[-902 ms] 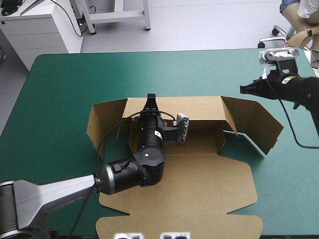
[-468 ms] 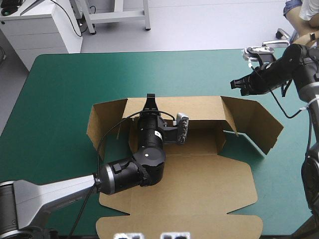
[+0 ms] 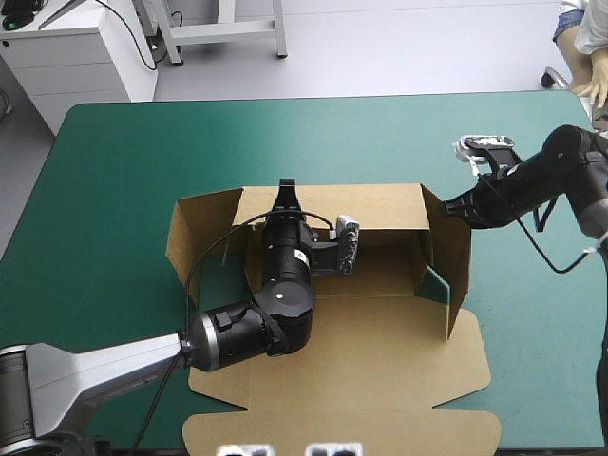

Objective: Fold the box

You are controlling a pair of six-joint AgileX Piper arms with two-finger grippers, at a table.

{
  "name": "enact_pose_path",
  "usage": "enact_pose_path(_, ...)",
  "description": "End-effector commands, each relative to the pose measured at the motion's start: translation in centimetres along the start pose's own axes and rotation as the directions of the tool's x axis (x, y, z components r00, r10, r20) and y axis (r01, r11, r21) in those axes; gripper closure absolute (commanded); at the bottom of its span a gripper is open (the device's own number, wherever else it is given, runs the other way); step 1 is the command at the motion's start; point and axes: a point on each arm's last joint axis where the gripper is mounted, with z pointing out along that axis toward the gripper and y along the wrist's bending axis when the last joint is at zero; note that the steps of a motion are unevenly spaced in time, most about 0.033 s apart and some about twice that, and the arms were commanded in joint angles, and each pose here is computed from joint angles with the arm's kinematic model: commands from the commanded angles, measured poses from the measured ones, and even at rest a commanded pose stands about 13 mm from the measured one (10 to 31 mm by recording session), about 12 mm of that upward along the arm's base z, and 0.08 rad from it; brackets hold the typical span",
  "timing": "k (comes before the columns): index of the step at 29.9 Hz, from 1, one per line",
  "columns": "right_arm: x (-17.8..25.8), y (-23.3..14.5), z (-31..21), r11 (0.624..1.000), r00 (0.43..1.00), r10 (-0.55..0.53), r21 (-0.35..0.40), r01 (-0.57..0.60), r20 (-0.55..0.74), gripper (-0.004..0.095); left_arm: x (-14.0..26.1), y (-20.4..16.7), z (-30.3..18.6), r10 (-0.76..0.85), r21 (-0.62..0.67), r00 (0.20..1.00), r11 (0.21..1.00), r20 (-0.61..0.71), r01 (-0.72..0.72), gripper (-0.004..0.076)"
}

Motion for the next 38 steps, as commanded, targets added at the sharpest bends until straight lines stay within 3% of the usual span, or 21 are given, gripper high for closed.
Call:
enact_pose_path(1, 1.2, 2.5, -3.1, 0.994, 0.993, -0.05, -0.09, 0.059, 0.104, 0.0928, 0.6, 1.5, -1.1, -0.044, -0.048, 0.999, 0.998, 0.009, 0.045, 0.0732)
enact_pose_path(6, 3.8, 4.1, -3.9, 0.984, 0.982, -0.081, -0.141, 0.106, 0.171, 0.0925, 0.6, 1.5, -1.1, -0.047, -0.047, 0.999, 0.998, 0.009, 0.047, 0.0732)
enact_pose_path(11, 6.2, 4.3, -4.1, 0.994, 0.942, -0.064, -0.064, 0.09, 0.329, 0.0926, 0.6, 1.5, -1.1, -0.048, -0.044, 0.999, 0.998, 0.009, 0.048, 0.0732)
enact_pose_path(15, 7.8, 3.6, -2.2, 0.995, 0.942, -0.084, -0.03, 0.099, 0.326, 0.0926, 0.5, 1.5, -1.1, -0.05, -0.039, 0.999, 0.998, 0.02, 0.051, 0.0732)
enact_pose_path(20, 9.3, 3.2, 0.5, 0.993, 0.918, -0.07, -0.064, 0.103, 0.39, 0.0926, 0.5, 1.1, -1.1, -0.074, 0.003, 0.997, 0.997, 0.025, 0.074, 0.0732)
enact_pose_path(24, 10.1, 3.7, 1.2, 0.977, 0.891, -0.114, -0.114, 0.181, 0.44, 0.0926, 0.4, 0.9, -1.1, -0.088, 0.027, 0.996, 0.996, 0.024, 0.088, 0.0732)
enact_pose_path(29, 10.3, 4.0, 1.2, 0.964, 0.885, -0.174, -0.111, 0.243, 0.431, 0.0911, 0.4, 0.8, -1.1, -0.089, 0.029, 0.996, 0.996, 0.024, 0.089, 0.0732)
enact_pose_path(33, 10.4, 4.0, 1.2, 0.948, 0.868, -0.241, -0.087, 0.307, 0.435, 0.0783, 0.4, 0.8, -1.1, -0.089, 0.029, 0.996, 0.996, 0.024, 0.089, 0.0732)
enact_pose_path(38, 10.2, 3.9, 1.2, 0.942, 0.851, -0.273, -0.053, 0.33, 0.448, 0.0396, 0.4, 0.8, -1.1, -0.089, 0.029, 0.996, 0.996, 0.024, 0.089, 0.0732)
